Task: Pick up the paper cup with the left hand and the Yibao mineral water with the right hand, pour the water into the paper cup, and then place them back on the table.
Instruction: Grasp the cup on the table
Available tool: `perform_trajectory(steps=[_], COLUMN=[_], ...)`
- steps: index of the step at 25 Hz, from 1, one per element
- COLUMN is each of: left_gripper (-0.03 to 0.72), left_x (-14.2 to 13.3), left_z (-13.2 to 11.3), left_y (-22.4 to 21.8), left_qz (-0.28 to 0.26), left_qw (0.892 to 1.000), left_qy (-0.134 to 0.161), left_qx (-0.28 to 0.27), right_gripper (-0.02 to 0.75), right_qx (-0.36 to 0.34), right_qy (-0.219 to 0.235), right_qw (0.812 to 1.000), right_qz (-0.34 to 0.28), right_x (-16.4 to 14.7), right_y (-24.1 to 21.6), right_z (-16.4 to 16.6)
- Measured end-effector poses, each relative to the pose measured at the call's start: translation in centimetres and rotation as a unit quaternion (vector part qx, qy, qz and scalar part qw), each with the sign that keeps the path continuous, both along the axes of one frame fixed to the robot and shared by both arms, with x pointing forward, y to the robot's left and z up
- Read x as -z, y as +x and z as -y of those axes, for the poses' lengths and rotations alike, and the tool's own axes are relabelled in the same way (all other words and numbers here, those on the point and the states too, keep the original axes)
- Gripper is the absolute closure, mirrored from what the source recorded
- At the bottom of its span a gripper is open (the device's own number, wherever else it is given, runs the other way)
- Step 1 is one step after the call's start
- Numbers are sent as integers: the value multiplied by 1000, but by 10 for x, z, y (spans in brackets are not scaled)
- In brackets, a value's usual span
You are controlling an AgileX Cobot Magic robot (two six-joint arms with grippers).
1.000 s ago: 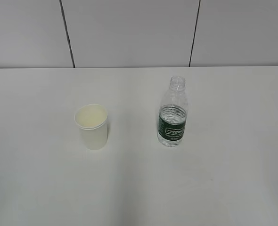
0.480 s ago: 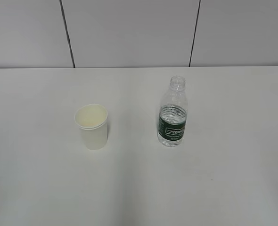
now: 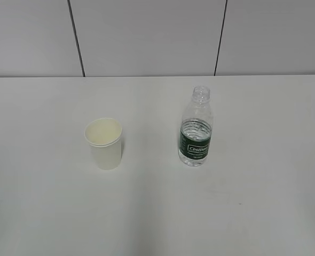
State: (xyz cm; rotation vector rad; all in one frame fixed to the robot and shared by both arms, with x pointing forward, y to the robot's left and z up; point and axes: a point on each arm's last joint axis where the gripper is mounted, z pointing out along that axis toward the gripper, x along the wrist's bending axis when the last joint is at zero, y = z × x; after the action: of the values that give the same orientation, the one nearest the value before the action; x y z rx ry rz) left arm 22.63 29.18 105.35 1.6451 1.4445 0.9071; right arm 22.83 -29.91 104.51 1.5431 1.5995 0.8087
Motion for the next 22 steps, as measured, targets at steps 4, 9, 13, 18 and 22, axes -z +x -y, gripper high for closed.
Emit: perform_trajectory(steps=[4, 9, 13, 18, 22], left_gripper=[223, 223, 223, 223, 211], left_x=[0, 0, 0, 0, 0], left_z=[0, 0, 0, 0, 0], left_y=[0, 0, 0, 0, 0], left_qz=[0, 0, 0, 0, 0], left_qw=[1000, 1000, 1000, 1000, 1000], left_qy=[0, 0, 0, 0, 0], left_qx=[0, 0, 0, 1, 2], right_gripper=[146, 146, 146, 146, 146], right_qx=[0, 0, 0, 0, 0], right_qy=[0, 0, 0, 0, 0], right_qw=[1000, 1000, 1000, 1000, 1000], right_qz=[0, 0, 0, 0, 0], right_x=[0, 0, 0, 0, 0], right_y=[0, 0, 0, 0, 0], right_z=[0, 0, 0, 0, 0])
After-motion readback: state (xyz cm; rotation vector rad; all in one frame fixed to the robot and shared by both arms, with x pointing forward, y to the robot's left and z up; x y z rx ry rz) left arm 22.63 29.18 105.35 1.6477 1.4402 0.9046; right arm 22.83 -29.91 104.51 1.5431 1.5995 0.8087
